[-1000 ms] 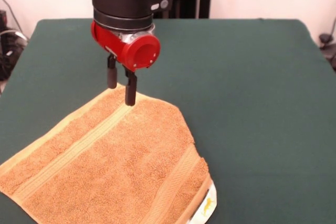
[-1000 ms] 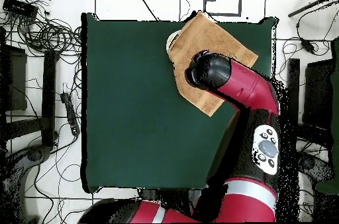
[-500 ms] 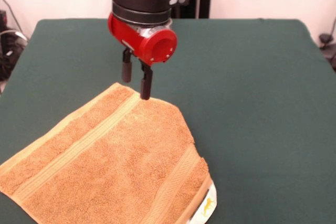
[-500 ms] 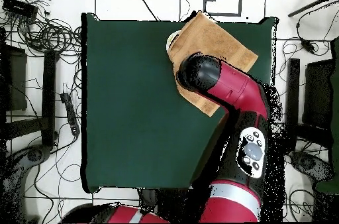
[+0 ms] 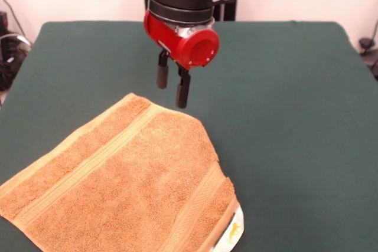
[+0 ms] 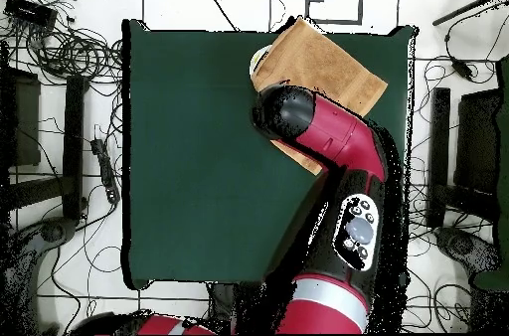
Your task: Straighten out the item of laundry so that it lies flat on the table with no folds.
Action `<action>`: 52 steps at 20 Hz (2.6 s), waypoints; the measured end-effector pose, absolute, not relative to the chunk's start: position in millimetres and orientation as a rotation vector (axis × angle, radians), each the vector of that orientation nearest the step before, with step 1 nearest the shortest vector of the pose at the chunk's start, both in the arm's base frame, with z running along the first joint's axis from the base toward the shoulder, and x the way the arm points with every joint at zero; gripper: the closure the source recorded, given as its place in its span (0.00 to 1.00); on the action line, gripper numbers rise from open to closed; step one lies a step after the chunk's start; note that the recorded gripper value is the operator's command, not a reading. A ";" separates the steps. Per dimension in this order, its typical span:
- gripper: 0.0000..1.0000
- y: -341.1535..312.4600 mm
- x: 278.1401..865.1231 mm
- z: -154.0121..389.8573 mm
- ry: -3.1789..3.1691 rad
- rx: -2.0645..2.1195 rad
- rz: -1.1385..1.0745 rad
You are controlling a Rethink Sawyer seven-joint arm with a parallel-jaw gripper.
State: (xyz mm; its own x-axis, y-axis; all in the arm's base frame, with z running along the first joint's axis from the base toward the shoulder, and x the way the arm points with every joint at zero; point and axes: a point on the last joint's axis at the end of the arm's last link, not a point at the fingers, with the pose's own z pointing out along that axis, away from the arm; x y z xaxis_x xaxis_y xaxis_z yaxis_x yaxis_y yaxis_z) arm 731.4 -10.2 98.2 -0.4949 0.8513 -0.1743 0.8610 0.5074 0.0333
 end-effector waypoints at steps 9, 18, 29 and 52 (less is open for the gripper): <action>0.00 -10.9 731.5 99.9 2.511 1.548 -0.071; 0.00 -15.2 727.4 93.2 2.443 1.577 -0.056; 0.00 -6.2 698.8 84.1 2.411 1.659 -0.049; 0.00 -29.0 649.5 25.5 2.173 1.814 0.101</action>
